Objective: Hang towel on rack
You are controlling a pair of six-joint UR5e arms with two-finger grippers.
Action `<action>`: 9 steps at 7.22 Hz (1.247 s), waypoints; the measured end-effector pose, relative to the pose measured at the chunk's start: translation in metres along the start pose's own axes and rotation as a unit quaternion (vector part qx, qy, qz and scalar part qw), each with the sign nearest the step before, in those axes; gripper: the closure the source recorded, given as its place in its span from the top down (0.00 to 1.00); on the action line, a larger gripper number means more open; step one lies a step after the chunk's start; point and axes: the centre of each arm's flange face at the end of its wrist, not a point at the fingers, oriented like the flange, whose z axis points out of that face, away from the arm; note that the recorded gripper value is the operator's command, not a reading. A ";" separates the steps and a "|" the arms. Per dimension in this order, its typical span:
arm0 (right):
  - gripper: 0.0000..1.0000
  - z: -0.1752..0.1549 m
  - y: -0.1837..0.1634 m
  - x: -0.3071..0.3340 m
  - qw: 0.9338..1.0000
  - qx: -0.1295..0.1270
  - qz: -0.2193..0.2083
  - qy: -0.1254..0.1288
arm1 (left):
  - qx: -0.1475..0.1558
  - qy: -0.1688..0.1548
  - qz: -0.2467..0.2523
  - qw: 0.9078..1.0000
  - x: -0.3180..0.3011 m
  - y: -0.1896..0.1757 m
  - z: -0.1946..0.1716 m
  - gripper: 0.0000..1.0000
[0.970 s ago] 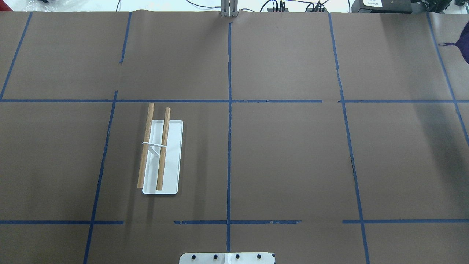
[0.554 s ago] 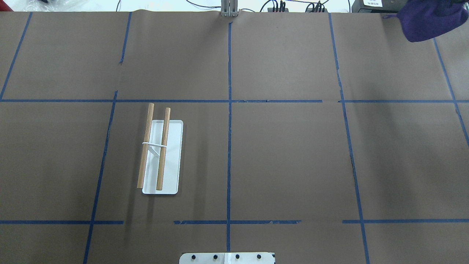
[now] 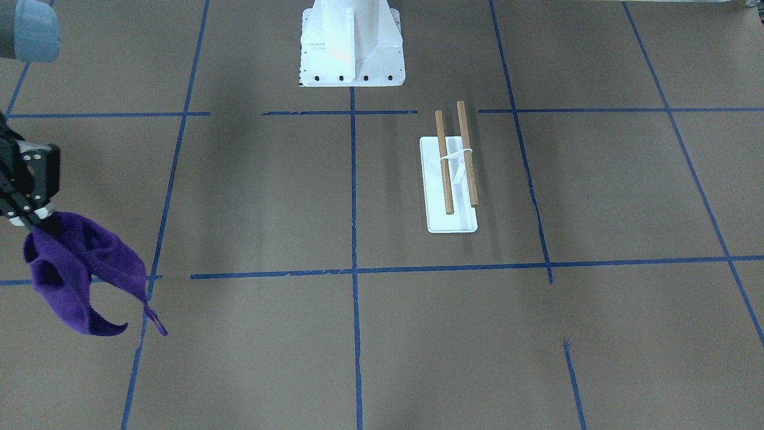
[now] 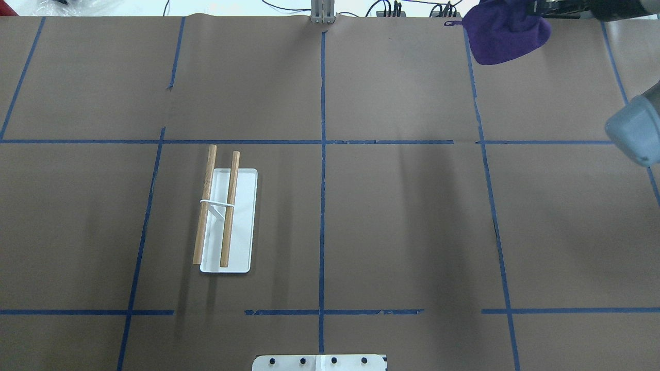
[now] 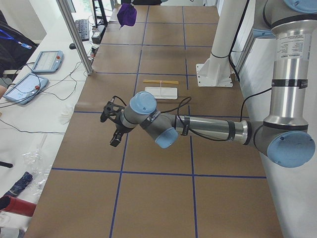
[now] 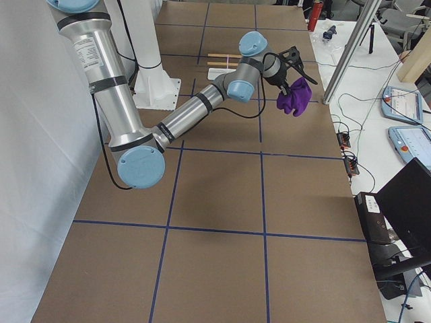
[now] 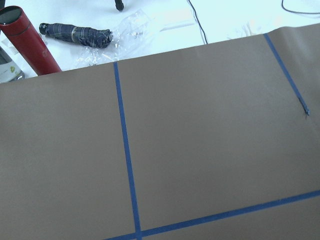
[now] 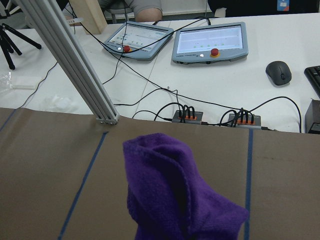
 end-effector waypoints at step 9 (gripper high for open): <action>0.00 0.023 0.201 -0.267 0.992 0.109 -0.023 -0.064 | -0.069 0.283 -0.414 0.863 0.410 -0.053 0.101 0.99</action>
